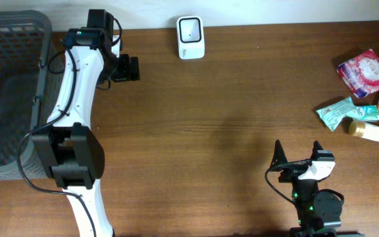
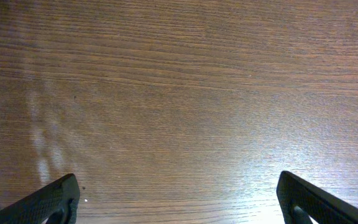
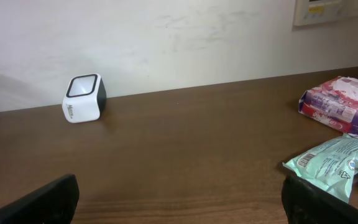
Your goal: Scan the item barcode
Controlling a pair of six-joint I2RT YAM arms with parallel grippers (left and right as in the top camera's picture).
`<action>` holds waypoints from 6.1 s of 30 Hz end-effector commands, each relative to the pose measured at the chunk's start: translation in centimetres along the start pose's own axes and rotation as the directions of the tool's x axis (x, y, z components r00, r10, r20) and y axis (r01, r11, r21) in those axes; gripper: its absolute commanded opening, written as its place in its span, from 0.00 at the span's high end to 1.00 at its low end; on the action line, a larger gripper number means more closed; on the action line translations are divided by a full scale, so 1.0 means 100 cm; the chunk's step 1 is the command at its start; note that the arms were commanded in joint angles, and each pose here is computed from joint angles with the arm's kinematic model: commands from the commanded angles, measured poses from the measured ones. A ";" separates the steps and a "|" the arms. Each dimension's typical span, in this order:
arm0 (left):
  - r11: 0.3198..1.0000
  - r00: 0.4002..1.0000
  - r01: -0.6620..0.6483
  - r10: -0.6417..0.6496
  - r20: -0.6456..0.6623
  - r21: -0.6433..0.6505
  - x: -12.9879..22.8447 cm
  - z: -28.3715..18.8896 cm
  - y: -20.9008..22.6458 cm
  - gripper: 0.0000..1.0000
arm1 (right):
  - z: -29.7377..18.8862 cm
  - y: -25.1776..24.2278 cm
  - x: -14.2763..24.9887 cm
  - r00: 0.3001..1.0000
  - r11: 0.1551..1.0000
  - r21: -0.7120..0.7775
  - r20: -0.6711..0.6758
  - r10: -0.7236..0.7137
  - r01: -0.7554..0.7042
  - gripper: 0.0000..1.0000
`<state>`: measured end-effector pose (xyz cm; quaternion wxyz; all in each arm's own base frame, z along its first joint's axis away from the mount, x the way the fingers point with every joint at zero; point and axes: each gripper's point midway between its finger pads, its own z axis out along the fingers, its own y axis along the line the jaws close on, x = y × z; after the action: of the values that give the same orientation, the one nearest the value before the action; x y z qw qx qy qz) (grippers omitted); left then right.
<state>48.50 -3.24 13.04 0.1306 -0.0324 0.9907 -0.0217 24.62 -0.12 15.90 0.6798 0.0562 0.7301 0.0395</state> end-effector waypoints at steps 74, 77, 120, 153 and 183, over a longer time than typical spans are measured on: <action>0.995 0.239 0.083 -0.081 0.968 0.063 0.215 -0.110 0.069 0.01 | 0.000 0.000 0.003 1.000 1.000 -0.005 -0.005 -0.003 0.003 0.01; 0.995 0.319 0.082 -0.073 0.945 0.050 0.221 -0.091 0.069 0.01 | 0.000 0.000 0.003 1.000 1.000 -0.005 -0.005 -0.003 0.003 0.01; 0.999 0.334 -0.018 0.045 0.942 -0.041 0.221 -0.089 0.058 0.01 | 0.000 0.000 0.003 1.000 1.000 -0.005 -0.005 -0.003 0.003 0.01; 0.999 0.334 -0.018 0.045 0.942 -0.041 0.221 -0.089 0.058 0.01 | 0.000 0.006 0.005 0.983 0.983 -0.040 -0.006 -0.181 0.181 0.01; 0.999 0.334 -0.018 0.045 0.942 -0.041 0.221 -0.089 0.058 0.02 | 0.000 0.006 0.004 0.983 0.983 -0.040 -0.005 -0.181 0.181 0.01</action>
<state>24.57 1.41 15.76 0.6786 -0.0298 0.7338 0.0128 24.60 0.61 15.86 0.6803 -0.0279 0.7323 -0.0093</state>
